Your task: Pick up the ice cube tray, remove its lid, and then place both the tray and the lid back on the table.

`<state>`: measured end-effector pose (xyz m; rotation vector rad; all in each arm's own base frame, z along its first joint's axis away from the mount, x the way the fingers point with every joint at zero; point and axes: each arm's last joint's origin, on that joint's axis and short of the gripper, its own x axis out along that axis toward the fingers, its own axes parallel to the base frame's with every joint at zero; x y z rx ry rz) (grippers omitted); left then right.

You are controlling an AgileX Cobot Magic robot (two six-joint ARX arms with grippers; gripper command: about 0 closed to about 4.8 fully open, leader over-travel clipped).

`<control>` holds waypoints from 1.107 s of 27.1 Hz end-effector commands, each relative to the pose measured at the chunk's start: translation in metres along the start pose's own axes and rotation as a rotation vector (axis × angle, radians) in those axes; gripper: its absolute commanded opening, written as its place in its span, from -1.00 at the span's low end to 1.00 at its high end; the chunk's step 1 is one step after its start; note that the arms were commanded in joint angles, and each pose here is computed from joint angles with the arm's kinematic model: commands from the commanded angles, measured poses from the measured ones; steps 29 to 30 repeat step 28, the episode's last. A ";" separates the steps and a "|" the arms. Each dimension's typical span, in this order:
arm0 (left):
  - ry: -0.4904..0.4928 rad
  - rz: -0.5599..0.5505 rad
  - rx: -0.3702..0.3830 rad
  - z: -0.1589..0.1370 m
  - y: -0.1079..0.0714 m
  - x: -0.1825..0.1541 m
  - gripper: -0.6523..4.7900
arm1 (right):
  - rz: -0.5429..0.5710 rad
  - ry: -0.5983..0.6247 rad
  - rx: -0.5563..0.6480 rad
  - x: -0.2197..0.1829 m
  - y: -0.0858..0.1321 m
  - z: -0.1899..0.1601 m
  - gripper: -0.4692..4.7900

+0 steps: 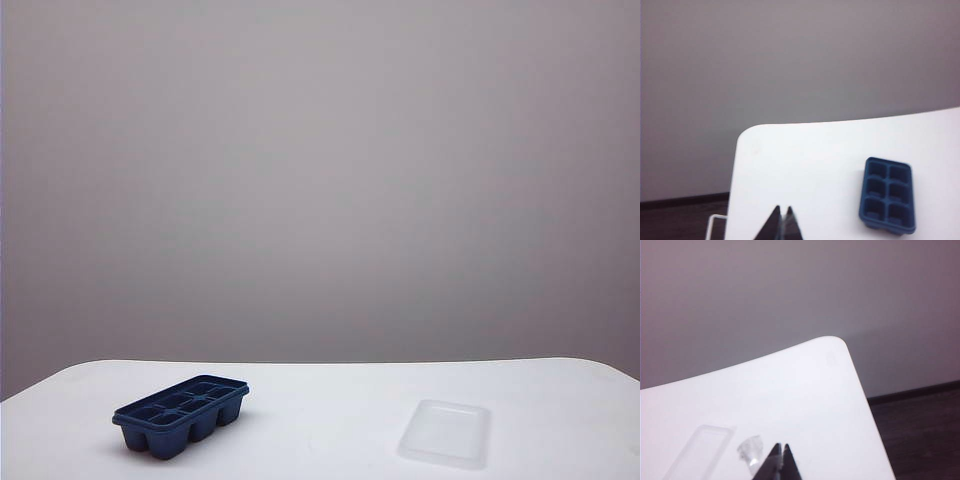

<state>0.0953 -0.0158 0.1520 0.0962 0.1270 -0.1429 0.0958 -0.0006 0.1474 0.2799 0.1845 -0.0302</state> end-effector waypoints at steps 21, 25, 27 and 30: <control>0.044 0.000 0.016 -0.004 0.000 0.000 -0.67 | -0.001 -0.003 -0.022 0.001 0.000 -0.001 -0.82; 0.044 0.000 0.016 -0.004 0.000 0.000 -0.67 | -0.001 -0.003 -0.022 0.001 0.000 -0.001 -0.82; 0.044 0.000 0.016 -0.004 0.000 0.000 -0.67 | -0.001 -0.003 -0.022 0.001 0.000 -0.001 -0.82; 0.044 0.000 0.016 -0.004 0.000 0.000 -0.67 | -0.001 -0.003 -0.022 0.001 0.000 -0.001 -0.82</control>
